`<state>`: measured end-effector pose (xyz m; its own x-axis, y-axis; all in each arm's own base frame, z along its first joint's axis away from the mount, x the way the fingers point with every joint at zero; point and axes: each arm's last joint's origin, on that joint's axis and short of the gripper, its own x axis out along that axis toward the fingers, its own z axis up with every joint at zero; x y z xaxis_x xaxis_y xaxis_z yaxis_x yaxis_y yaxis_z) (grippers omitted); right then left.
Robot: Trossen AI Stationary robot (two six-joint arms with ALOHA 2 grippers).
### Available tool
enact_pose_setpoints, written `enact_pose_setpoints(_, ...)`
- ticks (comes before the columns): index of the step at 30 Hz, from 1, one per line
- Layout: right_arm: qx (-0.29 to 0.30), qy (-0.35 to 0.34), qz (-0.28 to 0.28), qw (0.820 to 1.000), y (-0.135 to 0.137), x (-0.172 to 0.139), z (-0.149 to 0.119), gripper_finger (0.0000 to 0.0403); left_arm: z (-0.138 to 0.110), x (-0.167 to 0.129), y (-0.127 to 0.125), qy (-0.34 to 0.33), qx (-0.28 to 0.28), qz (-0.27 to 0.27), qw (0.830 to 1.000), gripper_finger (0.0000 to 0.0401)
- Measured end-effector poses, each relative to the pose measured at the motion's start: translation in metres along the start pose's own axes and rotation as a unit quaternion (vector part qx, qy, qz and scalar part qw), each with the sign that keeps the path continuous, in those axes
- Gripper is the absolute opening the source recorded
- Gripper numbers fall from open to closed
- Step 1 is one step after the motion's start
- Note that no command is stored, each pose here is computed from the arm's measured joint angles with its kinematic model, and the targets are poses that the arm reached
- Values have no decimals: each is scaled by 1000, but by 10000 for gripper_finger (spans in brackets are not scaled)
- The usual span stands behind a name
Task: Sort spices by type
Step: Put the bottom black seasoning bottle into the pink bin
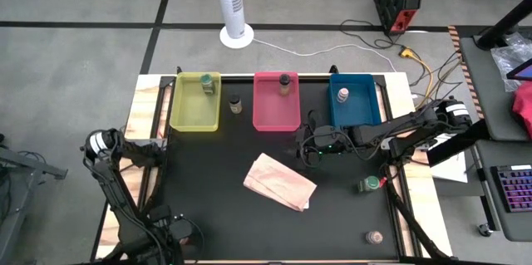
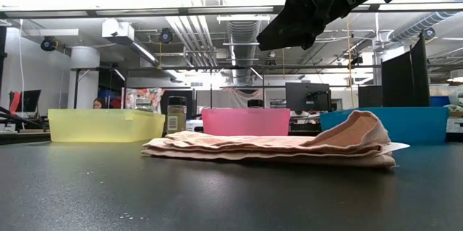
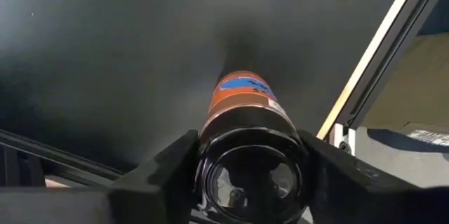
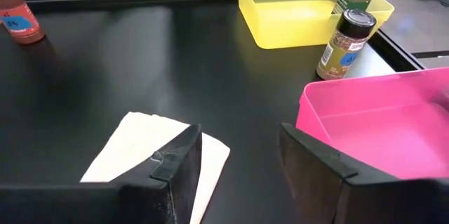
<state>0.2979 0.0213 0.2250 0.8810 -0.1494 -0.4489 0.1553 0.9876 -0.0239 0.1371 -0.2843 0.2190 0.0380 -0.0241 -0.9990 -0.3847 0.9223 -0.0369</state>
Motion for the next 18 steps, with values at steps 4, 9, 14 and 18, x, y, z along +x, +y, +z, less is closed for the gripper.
enact_pose_setpoints(4, -3, 0, 0, 1000, 0, 0, 0, 169, 1, 0, 0, 2, 2, 0, 1000, 185)
enact_pose_setpoints(9, -3, 1, 0, 1000, 0, 0, 0, 160, 6, -1, 1, 6, 2, -2, 1000, 185)
enact_pose_setpoints(14, -4, 5, 0, 1000, 0, 0, -1, 151, 20, -4, 3, 6, -21, -7, 1000, 185)
enact_pose_setpoints(18, -6, 6, -1, 1000, 0, 0, -1, 146, 35, -15, 5, -1, -20, -21, 1000, 185)
